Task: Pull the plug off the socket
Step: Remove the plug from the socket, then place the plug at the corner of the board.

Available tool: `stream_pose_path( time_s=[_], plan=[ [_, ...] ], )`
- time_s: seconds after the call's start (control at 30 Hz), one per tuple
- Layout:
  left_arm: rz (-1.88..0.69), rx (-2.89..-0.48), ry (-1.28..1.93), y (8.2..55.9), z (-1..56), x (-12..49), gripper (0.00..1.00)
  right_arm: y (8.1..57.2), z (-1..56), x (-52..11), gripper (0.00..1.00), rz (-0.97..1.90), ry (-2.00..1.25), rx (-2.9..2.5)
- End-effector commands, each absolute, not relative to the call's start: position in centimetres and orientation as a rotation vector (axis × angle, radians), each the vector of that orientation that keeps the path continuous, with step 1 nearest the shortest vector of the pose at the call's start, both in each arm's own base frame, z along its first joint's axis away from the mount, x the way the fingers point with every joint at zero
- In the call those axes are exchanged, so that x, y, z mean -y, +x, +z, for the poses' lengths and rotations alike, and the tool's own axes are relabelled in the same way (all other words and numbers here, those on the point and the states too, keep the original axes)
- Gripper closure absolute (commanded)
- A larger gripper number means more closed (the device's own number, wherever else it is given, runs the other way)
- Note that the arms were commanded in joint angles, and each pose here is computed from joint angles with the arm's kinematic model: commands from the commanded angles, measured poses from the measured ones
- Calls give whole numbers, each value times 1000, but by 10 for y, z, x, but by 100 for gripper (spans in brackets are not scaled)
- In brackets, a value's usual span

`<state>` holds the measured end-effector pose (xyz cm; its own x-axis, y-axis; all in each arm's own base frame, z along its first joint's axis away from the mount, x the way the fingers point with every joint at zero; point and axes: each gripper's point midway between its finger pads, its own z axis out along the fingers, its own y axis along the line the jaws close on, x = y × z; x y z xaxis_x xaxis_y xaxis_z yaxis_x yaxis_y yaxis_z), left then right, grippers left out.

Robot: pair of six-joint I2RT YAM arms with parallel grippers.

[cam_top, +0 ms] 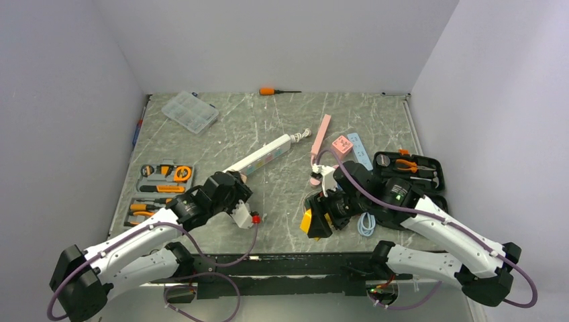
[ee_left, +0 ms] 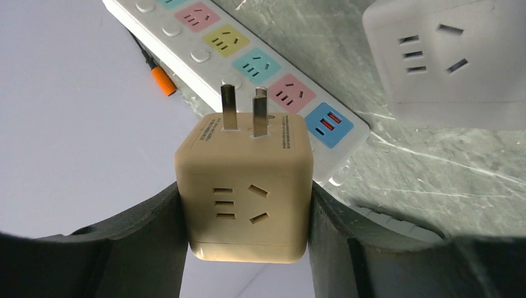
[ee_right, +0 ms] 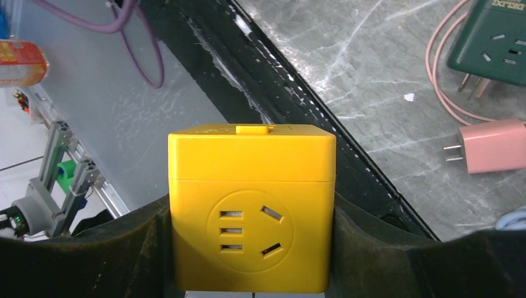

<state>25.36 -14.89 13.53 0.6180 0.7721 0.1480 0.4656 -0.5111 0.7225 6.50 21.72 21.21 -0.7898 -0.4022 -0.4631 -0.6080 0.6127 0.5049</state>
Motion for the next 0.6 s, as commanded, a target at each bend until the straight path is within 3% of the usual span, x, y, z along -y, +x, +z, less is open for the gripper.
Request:
stream_pose_path(
  time_s=[0.0,0.2,0.57],
  plan=[
    [575,-976,2046,264,175,167,100,84,208,-222,100,912,-706,-2499],
    [360,-1066,2025,261,194,210,100,117,202,-220,100,754,-542,-2467],
    [157,-1343,2201,244,134,250,100,102,177,-193,100,794,-288,-2492]
  ],
)
